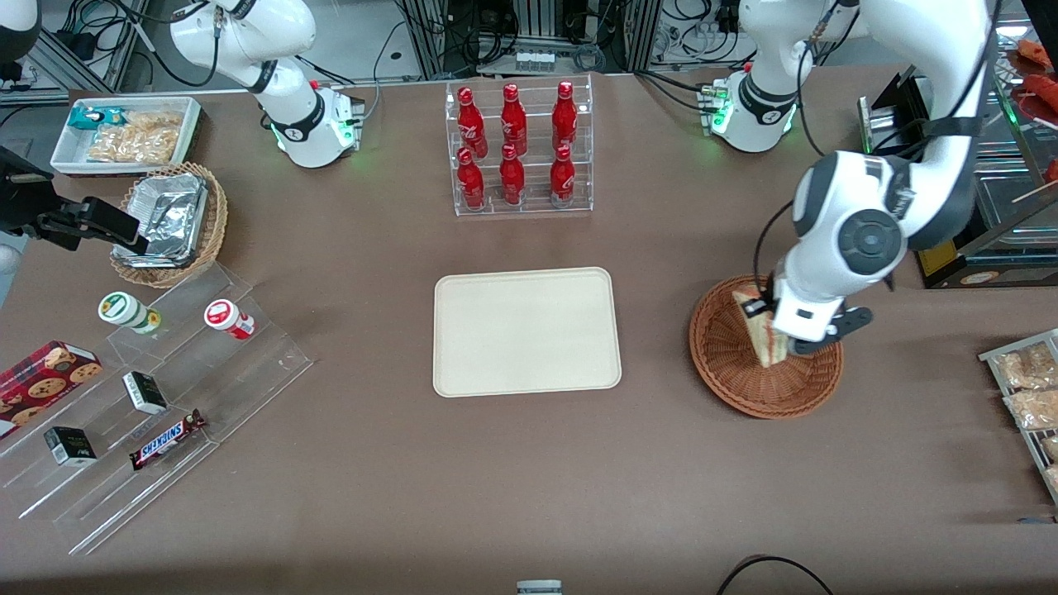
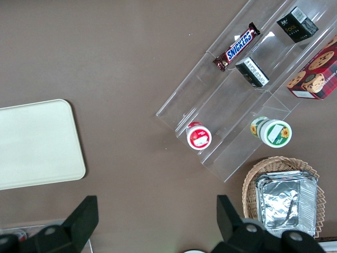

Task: Place sandwich from basket to tray
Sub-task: 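Close the left gripper on the sandwich and lift it, then carry the sandwich with the left gripper over the cream tray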

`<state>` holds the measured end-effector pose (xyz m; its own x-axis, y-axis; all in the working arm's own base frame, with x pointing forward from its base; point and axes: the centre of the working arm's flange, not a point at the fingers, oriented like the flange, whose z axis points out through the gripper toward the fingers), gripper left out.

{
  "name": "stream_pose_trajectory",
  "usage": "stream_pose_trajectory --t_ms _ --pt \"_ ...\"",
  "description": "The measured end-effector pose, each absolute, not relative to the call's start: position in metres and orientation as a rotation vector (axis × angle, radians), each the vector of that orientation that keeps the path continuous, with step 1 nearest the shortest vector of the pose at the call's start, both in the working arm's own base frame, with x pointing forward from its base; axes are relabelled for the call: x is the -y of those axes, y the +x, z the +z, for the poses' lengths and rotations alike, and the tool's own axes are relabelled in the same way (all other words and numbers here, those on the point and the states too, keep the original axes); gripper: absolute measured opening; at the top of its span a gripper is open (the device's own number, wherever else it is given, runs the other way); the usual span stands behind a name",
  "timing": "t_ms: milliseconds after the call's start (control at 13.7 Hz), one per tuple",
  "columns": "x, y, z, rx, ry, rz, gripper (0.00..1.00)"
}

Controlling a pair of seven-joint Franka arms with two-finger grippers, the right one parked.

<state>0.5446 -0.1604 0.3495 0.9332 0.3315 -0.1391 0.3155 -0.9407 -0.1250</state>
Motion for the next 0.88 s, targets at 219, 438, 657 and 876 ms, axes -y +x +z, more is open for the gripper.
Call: stream_pose_trajectory --t_ms 219,438,657,876 --pt "0.217 0.533 0.34 0.325 -3.014 0.254 0.15" --pt "0.291 0.523 0.328 0.29 -3.018 0.245 0.15" --pt "0.367 0.515 0.313 0.323 -3.021 0.224 0.15" --pt "0.424 0.509 0.3 0.375 -3.029 0.204 0.15"
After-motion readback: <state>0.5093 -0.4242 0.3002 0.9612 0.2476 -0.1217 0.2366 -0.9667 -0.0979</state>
